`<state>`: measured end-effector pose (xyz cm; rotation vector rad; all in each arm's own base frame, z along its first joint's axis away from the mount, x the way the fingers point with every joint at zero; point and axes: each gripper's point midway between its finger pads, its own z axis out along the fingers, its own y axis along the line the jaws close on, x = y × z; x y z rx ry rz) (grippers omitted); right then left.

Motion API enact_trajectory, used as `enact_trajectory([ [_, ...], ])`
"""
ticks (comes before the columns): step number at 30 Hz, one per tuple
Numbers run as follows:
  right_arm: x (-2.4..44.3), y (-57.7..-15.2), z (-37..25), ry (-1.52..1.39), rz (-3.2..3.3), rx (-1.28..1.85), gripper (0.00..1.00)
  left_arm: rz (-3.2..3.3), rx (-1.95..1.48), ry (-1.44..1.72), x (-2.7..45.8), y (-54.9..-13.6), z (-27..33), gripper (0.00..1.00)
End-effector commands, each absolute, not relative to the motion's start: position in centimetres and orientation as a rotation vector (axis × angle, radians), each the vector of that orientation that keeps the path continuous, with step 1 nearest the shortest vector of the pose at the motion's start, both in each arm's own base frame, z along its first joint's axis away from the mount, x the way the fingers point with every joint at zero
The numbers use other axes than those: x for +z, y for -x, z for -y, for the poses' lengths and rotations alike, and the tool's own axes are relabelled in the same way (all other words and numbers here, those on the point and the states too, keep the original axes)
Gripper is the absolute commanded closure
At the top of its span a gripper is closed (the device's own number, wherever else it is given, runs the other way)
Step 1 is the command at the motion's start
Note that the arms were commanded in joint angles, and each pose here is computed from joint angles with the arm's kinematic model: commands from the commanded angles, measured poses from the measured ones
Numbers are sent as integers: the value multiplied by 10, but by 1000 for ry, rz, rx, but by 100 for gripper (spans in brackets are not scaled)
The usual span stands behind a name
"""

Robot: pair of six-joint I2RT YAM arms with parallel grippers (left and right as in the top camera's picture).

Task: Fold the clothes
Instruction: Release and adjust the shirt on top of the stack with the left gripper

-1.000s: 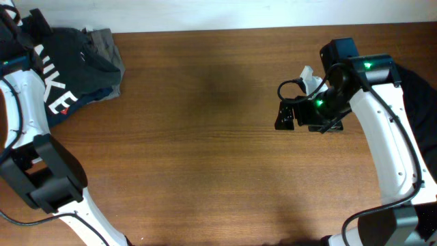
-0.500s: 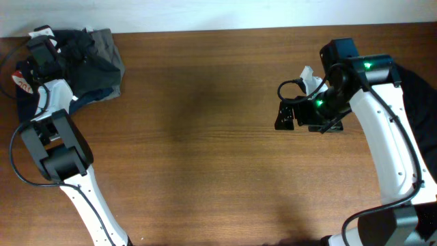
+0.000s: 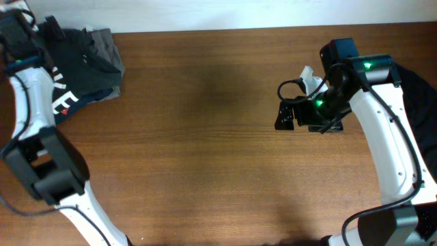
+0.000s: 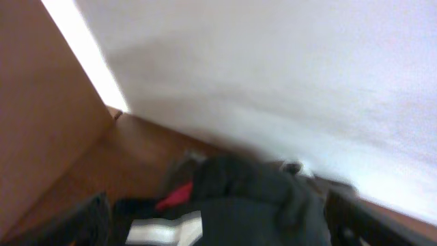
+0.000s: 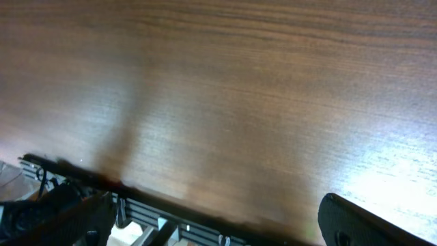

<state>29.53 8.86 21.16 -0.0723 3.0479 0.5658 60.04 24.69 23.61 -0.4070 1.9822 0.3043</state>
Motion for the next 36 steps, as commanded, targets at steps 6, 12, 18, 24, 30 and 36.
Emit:
enact_trajectory([
  [6, 213, -292, -85, 44, -3052, 558, 1, -2170, 169, 367, 195, -585, -221, 1],
  [12, 213, -292, -85, 43, -3053, 559, 1, -2283, 162, 351, 112, -596, -225, 1],
  [18, 213, -290, -85, 41, -3061, 560, 1, -2422, 313, 328, 1, -592, -245, 1],
  [24, 213, -290, -85, 41, -3061, 560, 1, -2328, 342, 325, 37, -604, -251, 1],
  [30, 213, -289, -87, 40, -3061, 577, 1, -2139, 374, 312, 172, -601, -249, 1],
  [36, 214, -283, -89, 34, -3081, 603, 1, -2028, 383, 296, 285, -565, -233, 1],
])
